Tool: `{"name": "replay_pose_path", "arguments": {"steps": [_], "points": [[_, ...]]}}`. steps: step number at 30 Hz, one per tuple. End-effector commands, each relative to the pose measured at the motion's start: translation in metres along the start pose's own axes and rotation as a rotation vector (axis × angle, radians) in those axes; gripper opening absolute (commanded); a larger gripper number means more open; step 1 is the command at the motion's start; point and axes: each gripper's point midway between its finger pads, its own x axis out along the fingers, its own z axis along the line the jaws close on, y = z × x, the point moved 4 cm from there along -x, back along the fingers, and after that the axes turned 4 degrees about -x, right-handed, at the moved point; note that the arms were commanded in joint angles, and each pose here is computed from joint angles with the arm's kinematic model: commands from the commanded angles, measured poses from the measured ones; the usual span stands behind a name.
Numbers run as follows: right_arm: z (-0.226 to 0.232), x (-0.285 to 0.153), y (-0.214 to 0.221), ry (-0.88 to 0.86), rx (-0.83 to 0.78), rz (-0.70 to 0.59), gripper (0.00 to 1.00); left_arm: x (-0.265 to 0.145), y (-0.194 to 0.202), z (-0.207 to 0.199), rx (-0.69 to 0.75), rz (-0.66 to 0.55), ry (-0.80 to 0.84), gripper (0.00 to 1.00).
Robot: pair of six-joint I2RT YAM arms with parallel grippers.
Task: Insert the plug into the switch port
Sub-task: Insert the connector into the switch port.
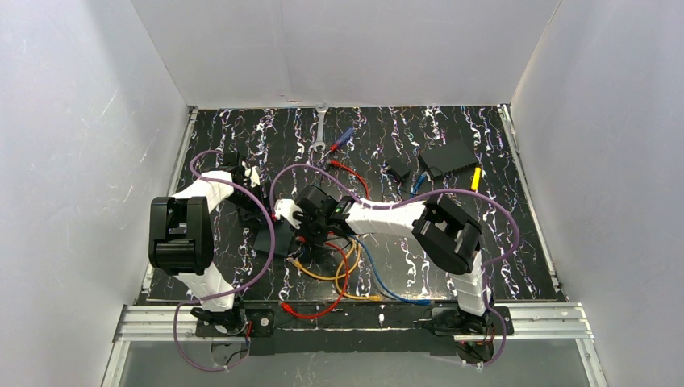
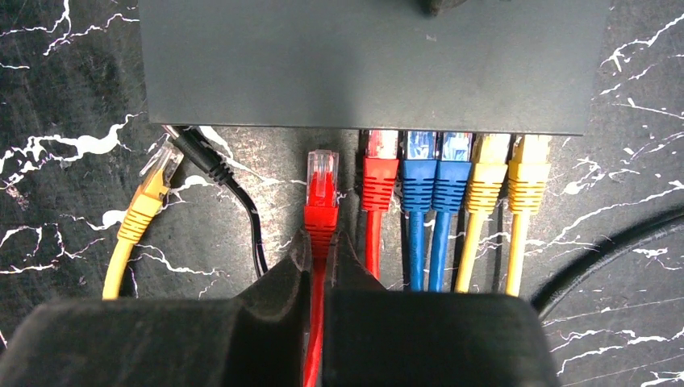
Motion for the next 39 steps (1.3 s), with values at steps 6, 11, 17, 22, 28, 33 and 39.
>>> {"name": "replay_pose_path", "arguments": {"steps": [6,11,17,22,28,33,39], "points": [[-0.011,0.002,-0.02,0.073,0.058,-0.061,0.01,-0.001,0.008,-0.009,-0.011,0.064,0.04,0.69],[-0.012,0.003,-0.022,0.077,0.068,-0.067,0.01,-0.001,0.008,-0.009,-0.006,0.064,0.039,0.69],[-0.012,0.005,-0.023,0.072,0.075,-0.066,0.01,0.0,0.009,-0.01,-0.004,0.068,0.037,0.69],[-0.011,0.006,-0.024,0.069,0.08,-0.075,0.01,0.0,0.01,-0.01,0.0,0.07,0.037,0.69],[-0.011,0.006,-0.027,0.073,0.088,-0.102,0.01,-0.001,0.009,-0.011,0.009,0.067,0.032,0.69],[-0.01,0.005,-0.03,0.075,0.09,-0.127,0.01,0.0,0.01,-0.012,0.014,0.07,0.032,0.69],[-0.009,0.007,-0.03,0.063,0.09,-0.132,0.01,0.0,0.011,-0.013,0.02,0.071,0.03,0.69]]}}
